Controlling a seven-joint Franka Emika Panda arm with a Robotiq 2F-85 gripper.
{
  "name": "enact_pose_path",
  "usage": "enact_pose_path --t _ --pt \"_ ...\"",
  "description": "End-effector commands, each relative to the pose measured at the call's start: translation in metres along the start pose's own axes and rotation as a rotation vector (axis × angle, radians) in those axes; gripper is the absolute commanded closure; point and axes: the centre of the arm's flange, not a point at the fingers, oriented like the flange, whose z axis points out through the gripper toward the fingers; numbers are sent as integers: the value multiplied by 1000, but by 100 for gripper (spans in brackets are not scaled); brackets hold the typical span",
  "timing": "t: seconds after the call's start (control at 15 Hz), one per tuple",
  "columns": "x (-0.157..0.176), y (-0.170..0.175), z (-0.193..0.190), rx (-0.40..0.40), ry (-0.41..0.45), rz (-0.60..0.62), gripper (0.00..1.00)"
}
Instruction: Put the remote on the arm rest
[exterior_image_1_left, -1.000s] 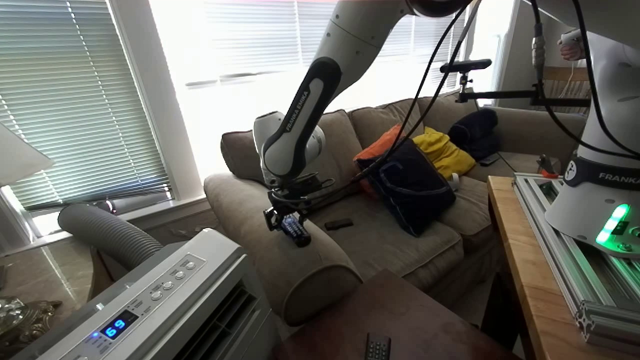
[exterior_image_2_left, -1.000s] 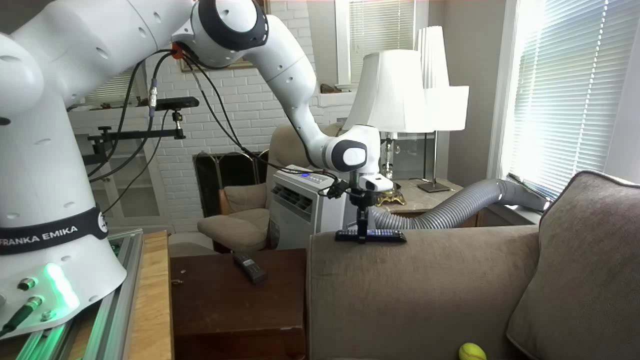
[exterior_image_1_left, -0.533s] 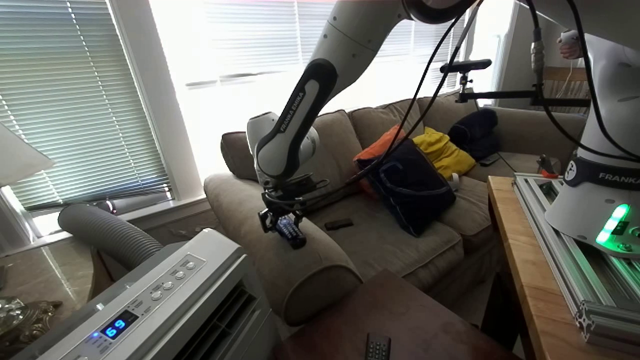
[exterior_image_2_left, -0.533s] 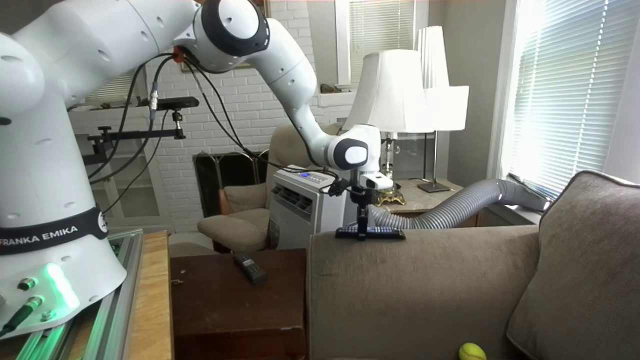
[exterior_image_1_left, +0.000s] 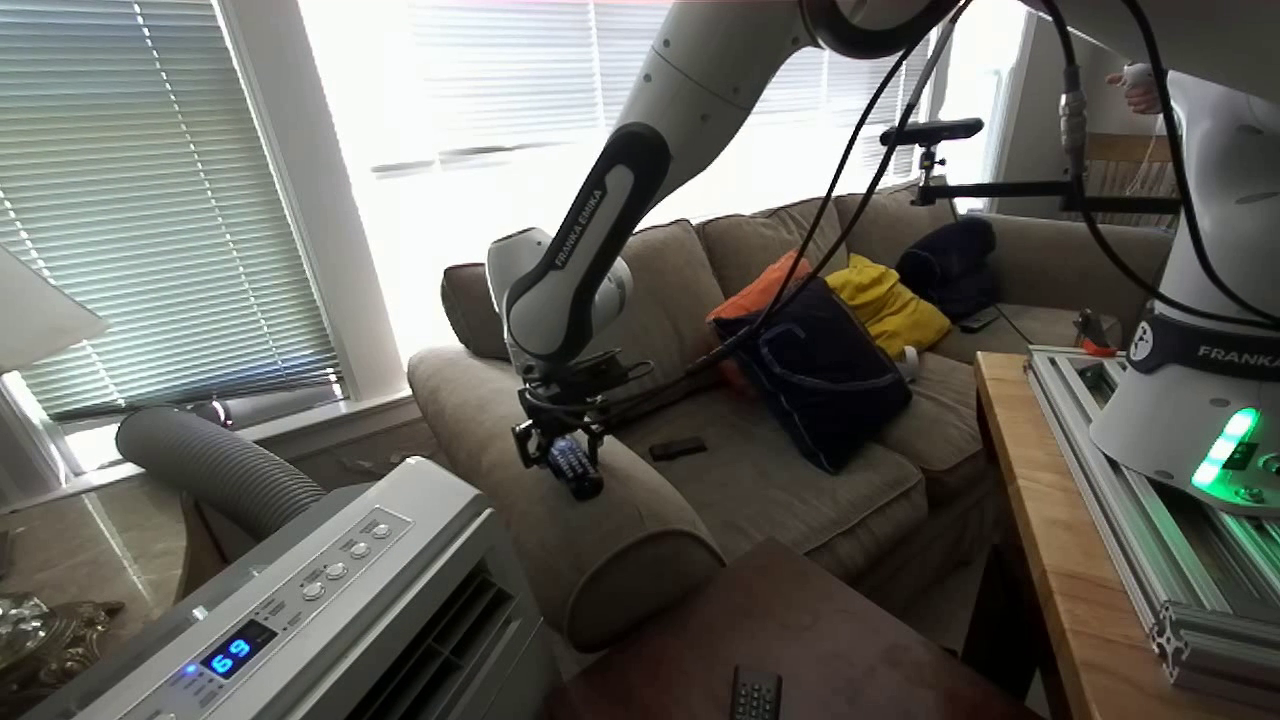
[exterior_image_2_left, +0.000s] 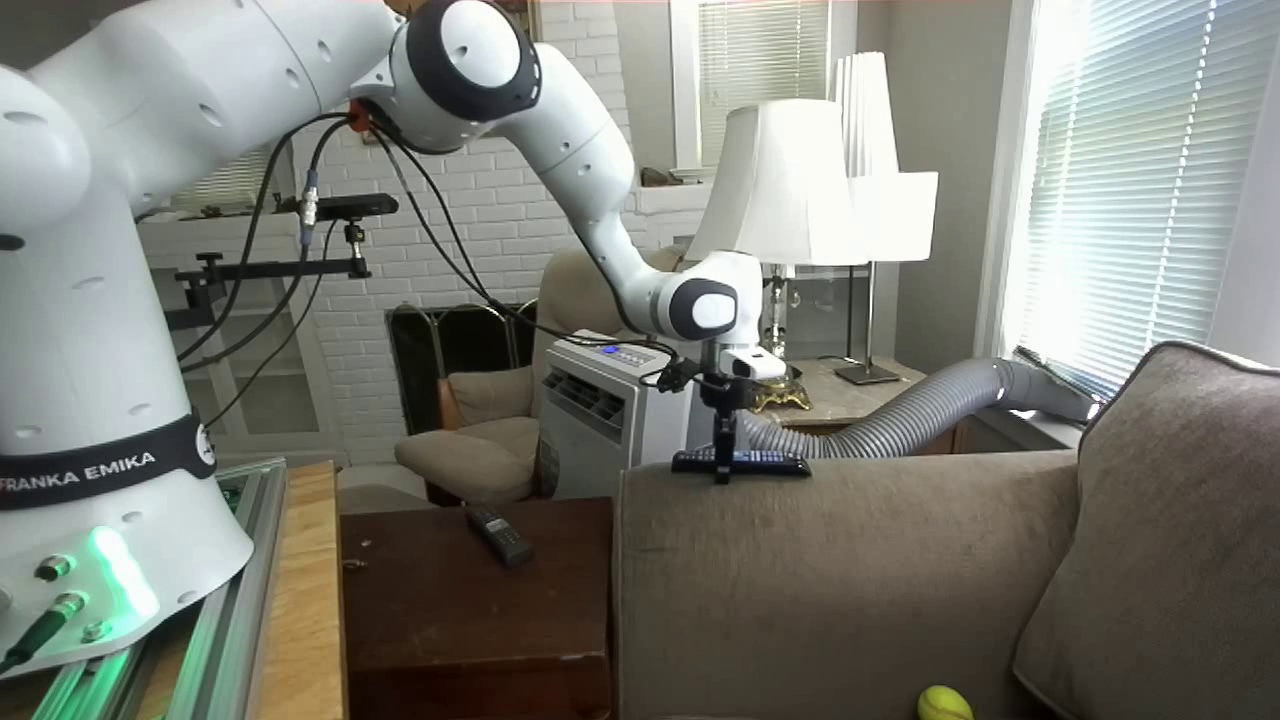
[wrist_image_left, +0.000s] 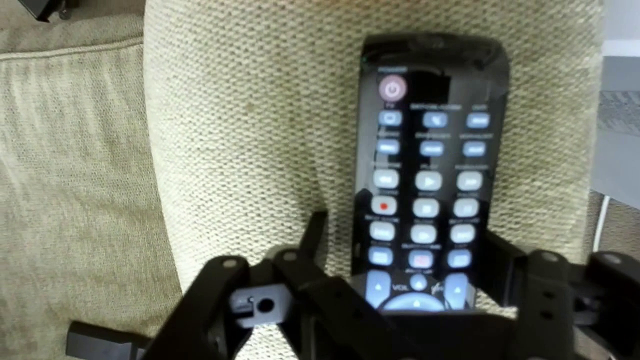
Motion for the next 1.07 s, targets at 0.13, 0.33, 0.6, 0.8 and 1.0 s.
enact_pose_path --t 0.13,0.33,0.6,0.8,1.0 --pt "5 0 -10 -52 0 12 0" --pt "10 12 -44 -40 29 -5 0" --pt "16 29 -107 -15 23 -192 0" --pt "12 47 -149 -29 -31 -336 0" --pt "4 69 -182 -71 -97 -471 0"
